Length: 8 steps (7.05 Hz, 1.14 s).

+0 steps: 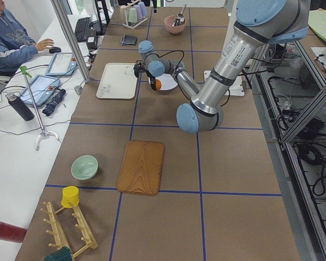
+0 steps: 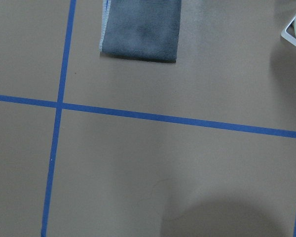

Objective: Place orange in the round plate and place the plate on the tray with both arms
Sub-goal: 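Carry the orange with the left gripper and lower it onto the white plate, then open the left gripper and lift it away while the right arm moves in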

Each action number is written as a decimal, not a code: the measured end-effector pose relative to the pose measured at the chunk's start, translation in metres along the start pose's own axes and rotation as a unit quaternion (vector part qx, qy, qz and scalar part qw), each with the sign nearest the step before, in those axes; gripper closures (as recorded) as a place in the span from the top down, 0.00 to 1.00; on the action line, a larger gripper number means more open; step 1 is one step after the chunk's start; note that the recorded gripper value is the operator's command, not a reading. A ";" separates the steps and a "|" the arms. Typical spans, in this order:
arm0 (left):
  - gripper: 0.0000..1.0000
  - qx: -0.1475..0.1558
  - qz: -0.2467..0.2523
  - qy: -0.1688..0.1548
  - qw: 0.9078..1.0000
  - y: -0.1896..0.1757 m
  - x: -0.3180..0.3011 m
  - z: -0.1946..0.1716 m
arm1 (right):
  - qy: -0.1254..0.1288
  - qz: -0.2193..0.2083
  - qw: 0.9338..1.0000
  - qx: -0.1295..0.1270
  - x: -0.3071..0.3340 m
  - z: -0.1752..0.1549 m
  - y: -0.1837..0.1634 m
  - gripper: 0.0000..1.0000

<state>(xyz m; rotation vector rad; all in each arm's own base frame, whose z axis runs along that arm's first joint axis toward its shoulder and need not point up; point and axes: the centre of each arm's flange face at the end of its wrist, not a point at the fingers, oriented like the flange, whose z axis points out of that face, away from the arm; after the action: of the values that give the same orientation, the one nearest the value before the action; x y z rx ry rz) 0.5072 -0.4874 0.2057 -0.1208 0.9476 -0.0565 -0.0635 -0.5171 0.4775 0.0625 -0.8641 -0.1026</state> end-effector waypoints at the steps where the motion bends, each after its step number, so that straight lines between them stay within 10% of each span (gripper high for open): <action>1: 0.00 0.003 -0.004 -0.002 1.000 0.026 0.039 0.011 | -0.008 0.002 1.000 -0.001 -0.002 0.001 0.000 1.00; 8: 0.00 0.018 -0.005 -0.037 0.999 0.056 0.097 0.079 | -0.014 0.006 1.000 -0.007 -0.004 0.008 0.000 1.00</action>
<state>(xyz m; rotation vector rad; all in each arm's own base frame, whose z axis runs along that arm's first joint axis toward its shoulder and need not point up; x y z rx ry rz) 0.6278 -0.4354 0.1659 -0.0933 0.8708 -0.0781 -0.0728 -0.5172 0.4798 0.0427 -0.8917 -0.0992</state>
